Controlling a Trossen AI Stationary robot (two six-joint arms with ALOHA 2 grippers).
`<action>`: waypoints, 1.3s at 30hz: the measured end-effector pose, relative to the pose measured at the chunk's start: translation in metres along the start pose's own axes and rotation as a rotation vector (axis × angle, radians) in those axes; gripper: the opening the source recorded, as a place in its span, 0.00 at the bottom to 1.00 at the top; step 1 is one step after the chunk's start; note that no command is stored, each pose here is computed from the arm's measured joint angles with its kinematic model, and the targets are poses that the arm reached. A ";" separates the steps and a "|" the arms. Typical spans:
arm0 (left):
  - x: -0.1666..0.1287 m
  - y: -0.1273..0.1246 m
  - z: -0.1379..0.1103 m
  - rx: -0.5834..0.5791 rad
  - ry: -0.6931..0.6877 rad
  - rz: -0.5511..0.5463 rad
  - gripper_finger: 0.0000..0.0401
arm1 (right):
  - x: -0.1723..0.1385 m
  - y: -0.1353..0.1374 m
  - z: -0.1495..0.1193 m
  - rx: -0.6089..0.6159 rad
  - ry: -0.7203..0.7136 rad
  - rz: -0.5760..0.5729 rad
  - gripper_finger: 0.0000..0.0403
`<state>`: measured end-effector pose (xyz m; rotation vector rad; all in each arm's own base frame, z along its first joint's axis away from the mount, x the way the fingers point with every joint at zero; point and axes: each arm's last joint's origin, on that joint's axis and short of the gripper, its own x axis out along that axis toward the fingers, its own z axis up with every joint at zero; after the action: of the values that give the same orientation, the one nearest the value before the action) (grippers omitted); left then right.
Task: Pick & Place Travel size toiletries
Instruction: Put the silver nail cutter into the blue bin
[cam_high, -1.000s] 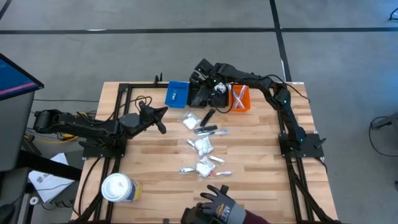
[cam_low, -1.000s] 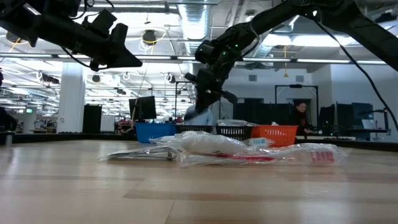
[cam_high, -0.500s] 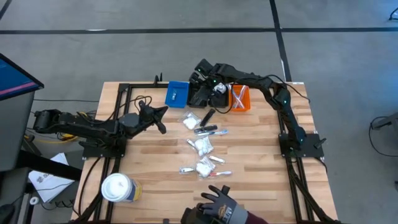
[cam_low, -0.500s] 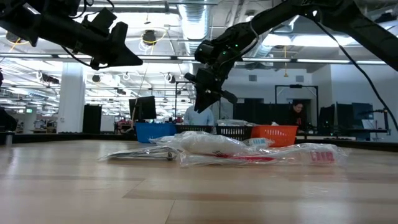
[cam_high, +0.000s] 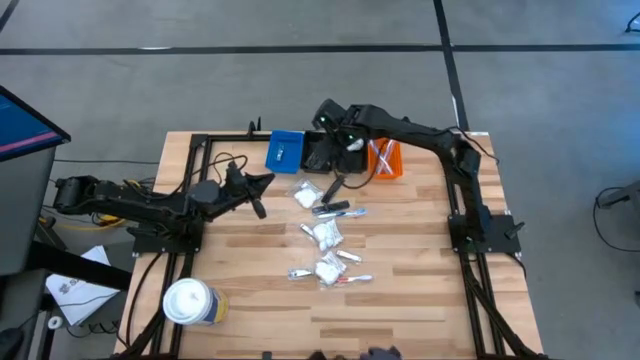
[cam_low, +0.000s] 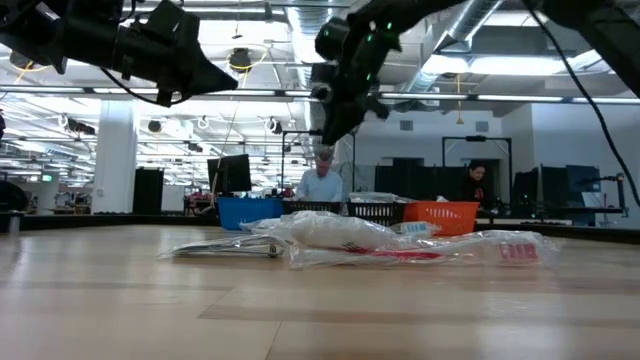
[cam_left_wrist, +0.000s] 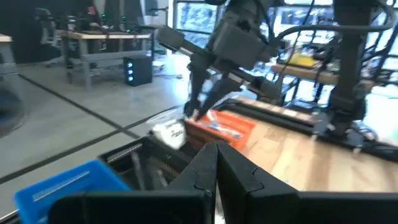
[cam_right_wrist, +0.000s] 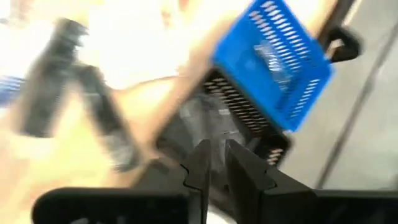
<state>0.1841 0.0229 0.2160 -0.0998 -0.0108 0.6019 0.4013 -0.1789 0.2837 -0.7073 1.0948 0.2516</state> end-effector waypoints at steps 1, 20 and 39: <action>0.000 -0.001 0.001 -0.005 -0.005 -0.015 0.00 | -0.005 0.005 0.005 0.014 0.002 0.017 0.09; 0.027 -0.051 -0.017 -0.080 0.171 -0.224 0.00 | -0.073 0.096 0.039 0.454 -0.208 0.456 0.00; 0.057 -0.070 -0.046 0.018 0.430 0.055 0.00 | -0.057 0.207 -0.029 0.577 -0.602 0.240 0.00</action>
<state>0.2726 -0.0060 0.1758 -0.2111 0.4149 0.6252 0.2472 -0.0325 0.2433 0.0318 0.6158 0.3084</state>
